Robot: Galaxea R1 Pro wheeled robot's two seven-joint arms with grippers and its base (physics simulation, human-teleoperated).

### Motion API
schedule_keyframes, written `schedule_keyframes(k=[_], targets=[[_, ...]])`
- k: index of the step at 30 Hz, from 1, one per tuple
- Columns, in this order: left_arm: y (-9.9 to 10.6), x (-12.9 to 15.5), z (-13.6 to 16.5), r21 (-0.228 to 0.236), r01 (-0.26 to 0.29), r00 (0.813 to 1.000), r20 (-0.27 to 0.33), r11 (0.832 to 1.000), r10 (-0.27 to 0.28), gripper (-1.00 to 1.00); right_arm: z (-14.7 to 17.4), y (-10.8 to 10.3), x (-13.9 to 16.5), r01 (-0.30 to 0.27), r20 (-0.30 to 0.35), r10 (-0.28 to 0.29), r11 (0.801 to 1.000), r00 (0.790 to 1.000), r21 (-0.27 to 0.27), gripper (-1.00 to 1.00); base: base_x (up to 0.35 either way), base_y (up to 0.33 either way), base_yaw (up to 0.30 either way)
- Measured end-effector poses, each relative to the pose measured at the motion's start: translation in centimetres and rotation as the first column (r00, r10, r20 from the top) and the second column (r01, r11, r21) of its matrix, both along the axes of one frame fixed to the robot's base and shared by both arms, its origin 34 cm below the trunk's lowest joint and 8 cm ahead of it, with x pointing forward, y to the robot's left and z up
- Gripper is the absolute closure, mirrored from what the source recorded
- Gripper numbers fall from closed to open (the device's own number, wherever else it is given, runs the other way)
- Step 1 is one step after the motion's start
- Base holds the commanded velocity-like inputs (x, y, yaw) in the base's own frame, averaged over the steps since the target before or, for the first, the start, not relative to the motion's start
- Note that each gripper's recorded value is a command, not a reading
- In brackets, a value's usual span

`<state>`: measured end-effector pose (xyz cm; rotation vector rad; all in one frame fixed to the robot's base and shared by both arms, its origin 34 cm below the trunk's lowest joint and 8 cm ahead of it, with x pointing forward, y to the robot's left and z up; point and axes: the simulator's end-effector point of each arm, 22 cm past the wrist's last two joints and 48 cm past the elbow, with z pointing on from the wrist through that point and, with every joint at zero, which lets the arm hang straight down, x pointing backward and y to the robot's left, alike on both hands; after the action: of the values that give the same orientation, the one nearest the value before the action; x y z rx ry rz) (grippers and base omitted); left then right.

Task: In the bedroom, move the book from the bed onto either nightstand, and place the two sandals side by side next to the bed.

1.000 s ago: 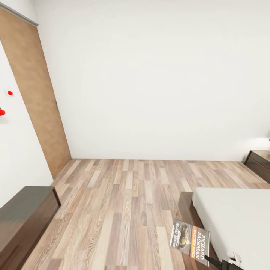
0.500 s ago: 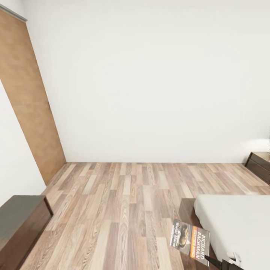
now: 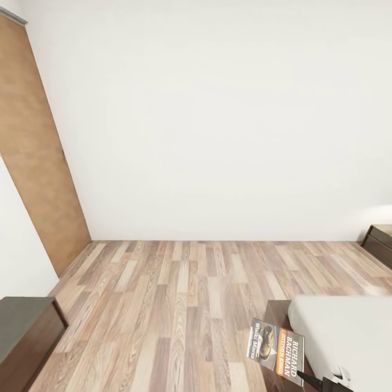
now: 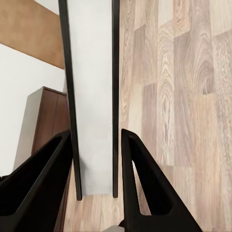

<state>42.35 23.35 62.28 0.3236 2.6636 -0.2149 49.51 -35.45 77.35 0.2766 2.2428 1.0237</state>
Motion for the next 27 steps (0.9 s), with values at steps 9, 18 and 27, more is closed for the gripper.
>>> schedule_keyframes(k=[9, 18, 27], targets=[[0.00, 0.01, 0.00, 0.000, 0.000, 1.000, 0.000, 1.000, 0.000, -1.00, 0.00, 0.01, 0.00, -0.001, 0.000, 0.001, 1.000, 1.000, 0.000, 1.00, 0.290, 0.000, 0.000], [-0.01, 0.01, 0.00, 0.000, 0.001, 1.000, 0.000, 1.000, -0.001, -1.00, 0.00, 0.01, -0.01, -0.001, 0.000, 0.001, 1.000, 1.000, 0.000, 1.00, 0.290, 0.000, -0.102], [0.00, 0.00, 0.00, 0.000, 0.000, 1.000, 0.000, 1.000, 0.000, -1.00, 0.00, 0.02, 0.00, -0.002, 0.000, 0.002, 1.000, 1.000, 0.000, 1.00, 0.290, 0.000, -0.028]])
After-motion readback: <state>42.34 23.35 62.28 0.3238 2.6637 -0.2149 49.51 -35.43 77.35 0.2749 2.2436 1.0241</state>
